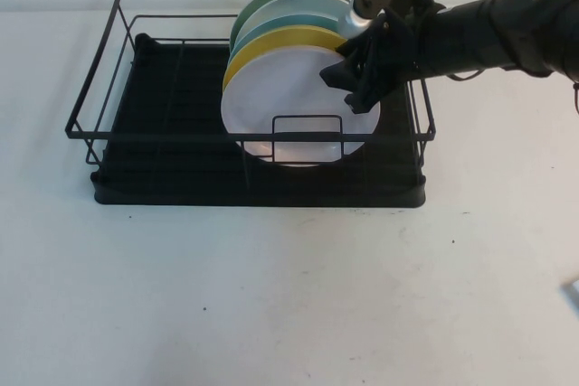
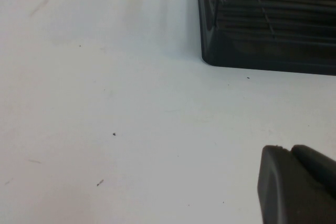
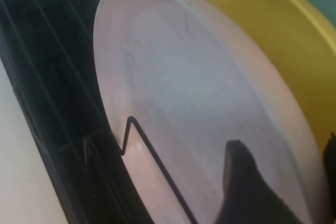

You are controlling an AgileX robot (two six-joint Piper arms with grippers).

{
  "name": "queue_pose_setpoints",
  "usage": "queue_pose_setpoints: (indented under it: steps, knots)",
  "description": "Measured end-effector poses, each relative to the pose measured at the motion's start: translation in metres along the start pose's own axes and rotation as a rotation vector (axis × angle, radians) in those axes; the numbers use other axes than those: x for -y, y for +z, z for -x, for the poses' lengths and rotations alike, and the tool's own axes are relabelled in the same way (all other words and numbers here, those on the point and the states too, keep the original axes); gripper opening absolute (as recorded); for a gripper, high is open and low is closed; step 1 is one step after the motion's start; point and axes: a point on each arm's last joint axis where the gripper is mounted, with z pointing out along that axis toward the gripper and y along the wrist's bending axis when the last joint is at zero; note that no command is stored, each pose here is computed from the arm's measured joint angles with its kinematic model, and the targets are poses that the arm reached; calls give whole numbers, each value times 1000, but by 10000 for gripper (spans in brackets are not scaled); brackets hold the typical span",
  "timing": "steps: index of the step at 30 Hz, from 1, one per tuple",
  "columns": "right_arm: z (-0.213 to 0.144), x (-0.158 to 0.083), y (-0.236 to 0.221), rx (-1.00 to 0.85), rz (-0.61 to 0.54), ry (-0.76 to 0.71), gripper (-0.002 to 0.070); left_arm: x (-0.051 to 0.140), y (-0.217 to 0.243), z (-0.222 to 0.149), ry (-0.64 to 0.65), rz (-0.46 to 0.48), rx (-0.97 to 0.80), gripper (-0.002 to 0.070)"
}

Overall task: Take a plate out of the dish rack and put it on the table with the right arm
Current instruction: Grasp the plate from the shelf, then place the plate from the table

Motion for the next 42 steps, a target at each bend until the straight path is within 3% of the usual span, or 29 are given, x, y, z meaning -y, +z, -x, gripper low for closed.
queue_pose_setpoints:
  steps: [5,12,20,29,36,42]
  knots:
    - [0,1,0,2,-14,-1,254,0,0,0,0,0,0,-4]
    - [3,7,-1,6,-69,-46,66,0,0,0,0,0,0,-4]
    - [12,4,-13,10,-59,-75,66,0,0,0,0,0,0,-4]
    - [69,-14,-101,104,-106,-61,34,0,0,0,0,0,0,-4]
    - [97,-36,-168,163,-117,140,34,0,0,0,0,0,0,-4]
    - [74,-59,-186,9,-56,379,34,0,0,0,0,0,0,-4]
